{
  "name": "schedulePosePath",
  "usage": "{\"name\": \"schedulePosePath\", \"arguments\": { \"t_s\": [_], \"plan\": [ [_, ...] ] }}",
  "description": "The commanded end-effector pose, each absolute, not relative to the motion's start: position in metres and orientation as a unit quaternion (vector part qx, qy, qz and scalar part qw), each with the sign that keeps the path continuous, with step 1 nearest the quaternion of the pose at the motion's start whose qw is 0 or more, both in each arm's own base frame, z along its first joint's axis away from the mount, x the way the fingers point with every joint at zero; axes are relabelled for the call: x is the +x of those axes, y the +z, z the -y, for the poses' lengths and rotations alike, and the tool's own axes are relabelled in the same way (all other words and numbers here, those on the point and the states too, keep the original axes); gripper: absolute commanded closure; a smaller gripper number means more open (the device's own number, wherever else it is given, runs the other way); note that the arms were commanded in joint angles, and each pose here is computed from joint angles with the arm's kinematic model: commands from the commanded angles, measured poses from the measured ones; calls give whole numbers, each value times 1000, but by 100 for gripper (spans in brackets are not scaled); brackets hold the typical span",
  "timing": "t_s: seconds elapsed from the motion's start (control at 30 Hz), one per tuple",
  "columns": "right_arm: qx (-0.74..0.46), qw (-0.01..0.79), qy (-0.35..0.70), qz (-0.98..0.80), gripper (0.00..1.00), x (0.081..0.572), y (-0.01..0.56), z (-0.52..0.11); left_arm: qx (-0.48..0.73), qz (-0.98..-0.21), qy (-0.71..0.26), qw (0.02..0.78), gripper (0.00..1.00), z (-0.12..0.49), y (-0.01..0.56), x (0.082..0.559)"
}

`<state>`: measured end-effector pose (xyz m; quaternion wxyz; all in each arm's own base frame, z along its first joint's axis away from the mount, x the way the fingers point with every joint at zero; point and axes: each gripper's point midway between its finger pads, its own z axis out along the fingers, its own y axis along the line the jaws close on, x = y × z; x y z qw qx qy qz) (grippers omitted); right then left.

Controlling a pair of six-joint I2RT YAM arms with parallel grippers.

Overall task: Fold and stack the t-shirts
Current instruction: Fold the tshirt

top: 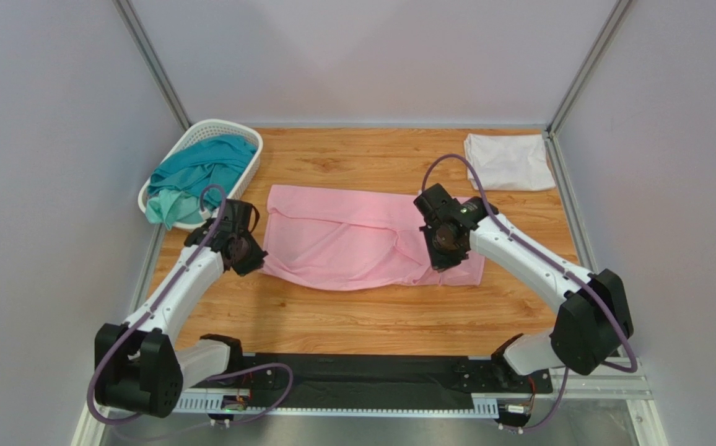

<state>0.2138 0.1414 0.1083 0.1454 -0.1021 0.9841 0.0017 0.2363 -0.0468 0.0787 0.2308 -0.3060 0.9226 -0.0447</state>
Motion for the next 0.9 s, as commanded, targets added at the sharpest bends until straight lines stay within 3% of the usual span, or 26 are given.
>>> {"name": "schedulePosePath", "arguments": {
  "t_s": [0.0,0.87],
  "plan": [
    [-100,178,-23,-979,100,244,126,-131,-298,-919,-49,253,100,48,93,260],
    [-107,202,-77,-971,100,367,128,-110,-278,-922,-30,269,100,52,106,373]
  ]
}}
